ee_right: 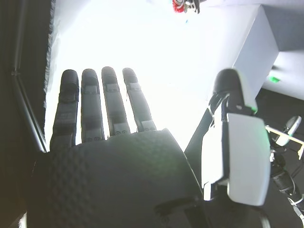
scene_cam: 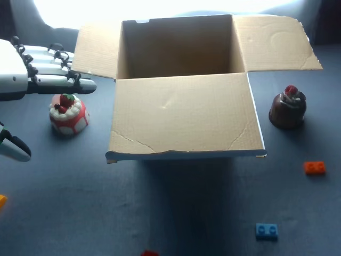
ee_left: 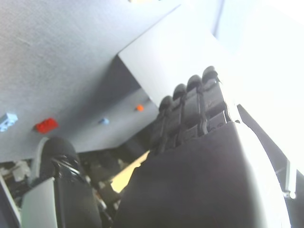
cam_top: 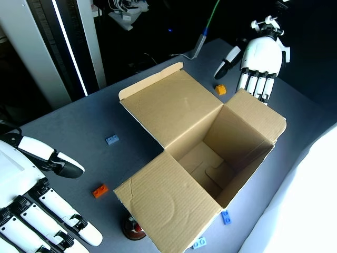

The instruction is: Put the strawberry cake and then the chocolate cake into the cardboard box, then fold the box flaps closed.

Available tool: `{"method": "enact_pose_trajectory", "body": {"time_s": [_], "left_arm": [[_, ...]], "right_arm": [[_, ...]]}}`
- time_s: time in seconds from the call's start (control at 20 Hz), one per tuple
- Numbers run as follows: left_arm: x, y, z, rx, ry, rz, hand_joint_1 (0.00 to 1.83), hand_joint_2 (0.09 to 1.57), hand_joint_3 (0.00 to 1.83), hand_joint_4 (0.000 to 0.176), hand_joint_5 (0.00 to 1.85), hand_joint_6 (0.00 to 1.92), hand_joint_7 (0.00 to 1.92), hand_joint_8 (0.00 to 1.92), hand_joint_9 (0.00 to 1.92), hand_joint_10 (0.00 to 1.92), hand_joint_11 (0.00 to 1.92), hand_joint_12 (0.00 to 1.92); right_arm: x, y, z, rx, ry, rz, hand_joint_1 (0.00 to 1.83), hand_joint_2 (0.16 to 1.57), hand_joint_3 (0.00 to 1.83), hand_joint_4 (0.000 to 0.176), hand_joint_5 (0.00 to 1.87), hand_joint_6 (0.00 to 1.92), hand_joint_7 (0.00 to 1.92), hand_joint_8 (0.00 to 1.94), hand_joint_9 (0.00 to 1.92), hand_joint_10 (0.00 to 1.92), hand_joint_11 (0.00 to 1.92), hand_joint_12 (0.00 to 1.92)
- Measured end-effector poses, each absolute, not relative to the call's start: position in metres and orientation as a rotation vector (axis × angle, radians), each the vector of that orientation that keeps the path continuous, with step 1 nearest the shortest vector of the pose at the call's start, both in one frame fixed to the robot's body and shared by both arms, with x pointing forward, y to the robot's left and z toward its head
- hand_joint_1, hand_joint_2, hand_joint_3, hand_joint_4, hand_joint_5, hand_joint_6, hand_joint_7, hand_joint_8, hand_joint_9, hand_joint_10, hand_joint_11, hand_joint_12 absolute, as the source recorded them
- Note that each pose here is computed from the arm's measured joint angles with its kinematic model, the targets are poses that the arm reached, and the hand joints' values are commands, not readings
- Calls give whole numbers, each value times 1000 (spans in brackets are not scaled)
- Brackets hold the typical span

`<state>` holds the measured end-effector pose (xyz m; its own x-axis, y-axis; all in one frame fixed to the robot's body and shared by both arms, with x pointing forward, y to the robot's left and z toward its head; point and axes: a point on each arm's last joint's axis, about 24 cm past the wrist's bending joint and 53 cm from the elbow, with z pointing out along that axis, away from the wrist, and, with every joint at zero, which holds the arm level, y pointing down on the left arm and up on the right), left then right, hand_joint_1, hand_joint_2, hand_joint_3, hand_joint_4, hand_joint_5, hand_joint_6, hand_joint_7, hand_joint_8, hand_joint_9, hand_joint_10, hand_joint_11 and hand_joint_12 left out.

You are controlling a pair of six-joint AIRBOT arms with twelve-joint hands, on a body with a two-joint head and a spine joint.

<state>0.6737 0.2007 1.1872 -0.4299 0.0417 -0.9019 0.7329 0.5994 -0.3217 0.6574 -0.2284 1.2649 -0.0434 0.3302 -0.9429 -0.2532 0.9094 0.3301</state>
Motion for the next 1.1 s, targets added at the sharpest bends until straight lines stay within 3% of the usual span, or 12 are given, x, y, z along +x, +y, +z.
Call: {"method": "enact_pose_trajectory", "body": {"time_s": [0.1, 0.3, 0.45, 0.6, 0.85, 0.95, 1.1], "left_arm": [[673, 199, 1179, 627, 1887, -898, 1064, 895, 0, 1, 0, 0, 0, 0, 0, 0, 0, 0], [678, 181, 1150, 686, 1933, -879, 1115, 893, 0, 3, 0, 0, 0, 0, 0, 0, 0, 0], [695, 182, 1145, 647, 1938, -868, 1066, 894, 0, 9, 0, 0, 0, 0, 0, 0, 0, 0], [709, 181, 1126, 641, 1972, -839, 1074, 903, 0, 7, 0, 0, 0, 0, 0, 0, 0, 0], [731, 182, 1113, 577, 2002, -833, 1075, 929, 1, 1, 0, 0, 0, 0, 0, 0, 0, 0], [737, 182, 1110, 565, 2008, -827, 1095, 944, 8, 4, 0, 0, 0, 0, 0, 0, 0, 0], [742, 182, 1109, 556, 2011, -826, 1131, 969, 17, 0, 14, 5, 1, 0, 0, 0, 0, 0]], "right_arm": [[658, -229, 1265, 65, 1546, 473, 512, 993, 0, 0, 134, 7, 122, 3, 132, 5, 0, 441], [658, -228, 1265, 65, 1545, 474, 582, 1008, 0, 0, 111, 0, 105, 1, 127, 1, 0, 416], [658, -228, 1264, 69, 1547, 476, 757, 978, 0, 0, 72, 0, 91, 0, 114, 0, 0, 359], [658, -228, 1264, 68, 1546, 476, 926, 945, 0, 11, 32, 0, 94, 0, 117, 0, 0, 320], [658, -228, 1264, 69, 1547, 477, 1004, 976, 1, 15, 25, 0, 85, 5, 112, 5, 0, 349], [658, -228, 1264, 69, 1547, 477, 1007, 990, 4, 16, 10, 3, 81, 1, 80, 2, 0, 174], [658, -228, 1264, 69, 1546, 477, 999, 1008, 8, 18, 18, 2, 75, 0, 89, 3, 0, 191]]}}
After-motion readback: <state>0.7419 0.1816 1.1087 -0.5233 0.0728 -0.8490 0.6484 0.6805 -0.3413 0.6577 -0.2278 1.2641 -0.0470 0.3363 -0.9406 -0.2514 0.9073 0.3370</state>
